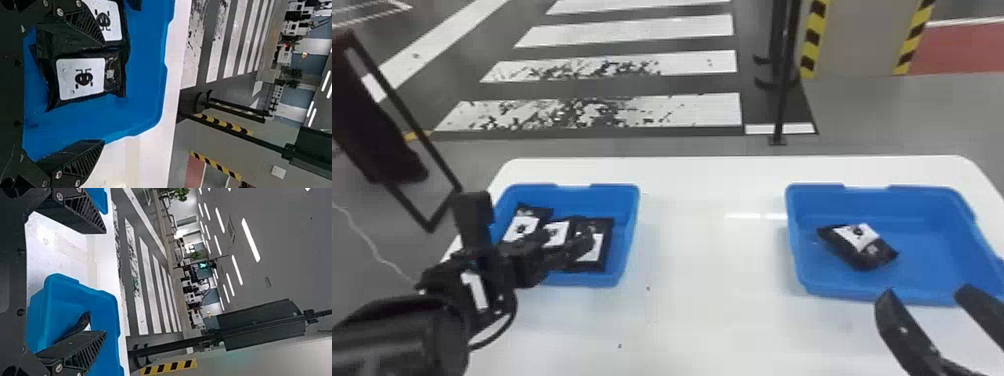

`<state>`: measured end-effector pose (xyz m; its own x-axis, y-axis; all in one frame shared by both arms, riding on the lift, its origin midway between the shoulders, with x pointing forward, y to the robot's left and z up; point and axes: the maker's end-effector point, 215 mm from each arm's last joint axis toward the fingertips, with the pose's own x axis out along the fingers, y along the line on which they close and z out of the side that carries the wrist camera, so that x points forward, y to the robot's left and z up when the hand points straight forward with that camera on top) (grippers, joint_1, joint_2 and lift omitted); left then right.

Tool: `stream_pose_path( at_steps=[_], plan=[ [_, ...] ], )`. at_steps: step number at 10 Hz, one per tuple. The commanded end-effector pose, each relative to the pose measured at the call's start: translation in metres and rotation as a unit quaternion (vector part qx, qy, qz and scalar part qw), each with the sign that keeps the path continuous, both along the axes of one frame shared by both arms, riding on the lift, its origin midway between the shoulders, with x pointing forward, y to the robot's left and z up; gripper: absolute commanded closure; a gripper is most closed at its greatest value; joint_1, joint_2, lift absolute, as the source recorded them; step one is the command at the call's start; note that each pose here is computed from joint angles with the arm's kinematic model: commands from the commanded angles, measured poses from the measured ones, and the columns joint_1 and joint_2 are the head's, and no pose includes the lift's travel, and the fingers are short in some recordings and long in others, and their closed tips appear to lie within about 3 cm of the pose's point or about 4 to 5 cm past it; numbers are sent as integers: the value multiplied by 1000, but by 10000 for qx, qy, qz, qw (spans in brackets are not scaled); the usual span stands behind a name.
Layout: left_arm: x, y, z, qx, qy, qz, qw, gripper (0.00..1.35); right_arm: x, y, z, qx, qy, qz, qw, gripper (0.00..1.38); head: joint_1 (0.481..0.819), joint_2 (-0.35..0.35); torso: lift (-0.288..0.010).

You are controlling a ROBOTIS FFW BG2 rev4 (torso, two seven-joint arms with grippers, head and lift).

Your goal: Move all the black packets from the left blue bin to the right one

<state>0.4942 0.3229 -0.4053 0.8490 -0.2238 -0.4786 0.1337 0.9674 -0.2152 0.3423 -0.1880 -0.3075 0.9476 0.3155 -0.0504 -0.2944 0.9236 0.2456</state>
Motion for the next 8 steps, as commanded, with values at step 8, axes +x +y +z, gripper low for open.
stream_pose_path(
  at_steps=[8],
  plan=[
    [39, -27, -64, 80, 1261, -202, 9918, 213, -1, 15, -15, 307, 215, 174, 9991, 116, 695, 163, -140]
  ],
)
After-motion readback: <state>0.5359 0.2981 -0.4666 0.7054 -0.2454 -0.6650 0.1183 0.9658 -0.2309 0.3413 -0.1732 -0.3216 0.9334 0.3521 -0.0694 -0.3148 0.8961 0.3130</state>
